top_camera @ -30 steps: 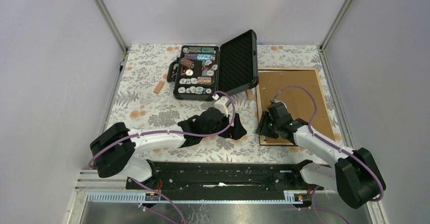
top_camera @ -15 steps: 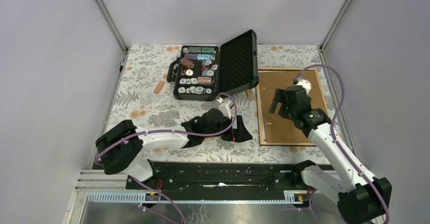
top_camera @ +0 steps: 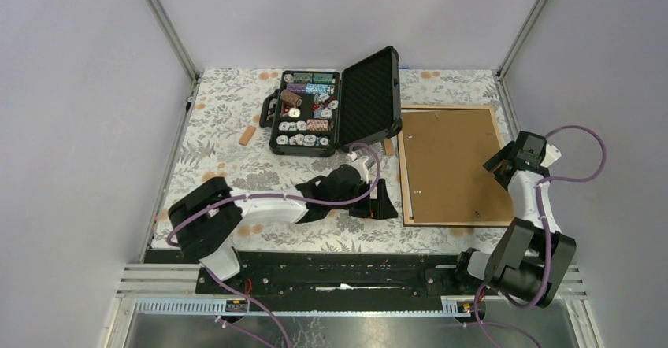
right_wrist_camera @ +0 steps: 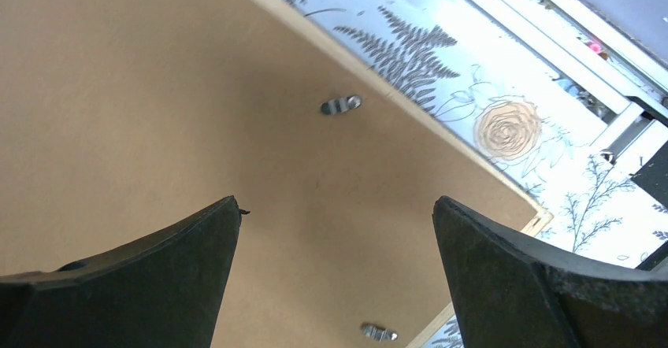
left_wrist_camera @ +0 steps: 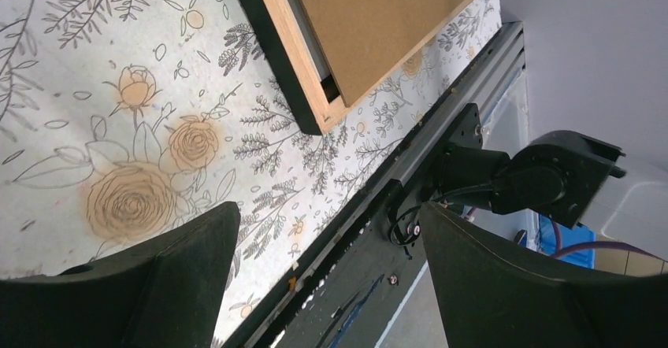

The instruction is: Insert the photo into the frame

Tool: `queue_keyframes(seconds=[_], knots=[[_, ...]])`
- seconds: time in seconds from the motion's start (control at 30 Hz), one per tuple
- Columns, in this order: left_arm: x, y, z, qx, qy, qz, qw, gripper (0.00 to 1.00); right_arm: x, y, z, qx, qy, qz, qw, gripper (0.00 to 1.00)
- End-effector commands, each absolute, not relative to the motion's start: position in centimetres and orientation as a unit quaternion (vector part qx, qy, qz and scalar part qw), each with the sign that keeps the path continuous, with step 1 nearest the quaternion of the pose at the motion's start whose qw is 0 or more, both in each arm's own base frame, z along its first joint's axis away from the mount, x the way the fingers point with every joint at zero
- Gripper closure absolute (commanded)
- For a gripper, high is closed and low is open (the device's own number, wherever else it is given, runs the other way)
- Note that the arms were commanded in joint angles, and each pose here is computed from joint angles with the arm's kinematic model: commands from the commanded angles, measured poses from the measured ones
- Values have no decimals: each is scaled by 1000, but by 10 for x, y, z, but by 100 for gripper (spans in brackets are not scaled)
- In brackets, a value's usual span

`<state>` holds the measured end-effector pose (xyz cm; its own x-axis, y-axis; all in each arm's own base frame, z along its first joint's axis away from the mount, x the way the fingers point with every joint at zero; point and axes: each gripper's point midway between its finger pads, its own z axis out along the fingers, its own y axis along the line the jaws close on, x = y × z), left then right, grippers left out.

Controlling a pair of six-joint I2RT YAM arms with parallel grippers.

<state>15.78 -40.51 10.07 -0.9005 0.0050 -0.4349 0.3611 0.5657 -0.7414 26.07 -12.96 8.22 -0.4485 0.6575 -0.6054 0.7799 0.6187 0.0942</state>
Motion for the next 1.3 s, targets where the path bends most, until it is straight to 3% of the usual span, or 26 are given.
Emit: queue_keyframes(seconds=[0.0, 0.53, 1.27], knots=[[162, -428, 106, 125, 855, -469, 184, 12, 271, -151, 85, 454, 822, -100, 330, 0], [160, -450, 89, 144, 855, -475, 153, 12, 243, -184, 60, 518, 787, -117, 313, 0], [168, -470, 83, 142, 851, -484, 146, 12, 243, -154, 46, 516, 798, -42, 308, 0]])
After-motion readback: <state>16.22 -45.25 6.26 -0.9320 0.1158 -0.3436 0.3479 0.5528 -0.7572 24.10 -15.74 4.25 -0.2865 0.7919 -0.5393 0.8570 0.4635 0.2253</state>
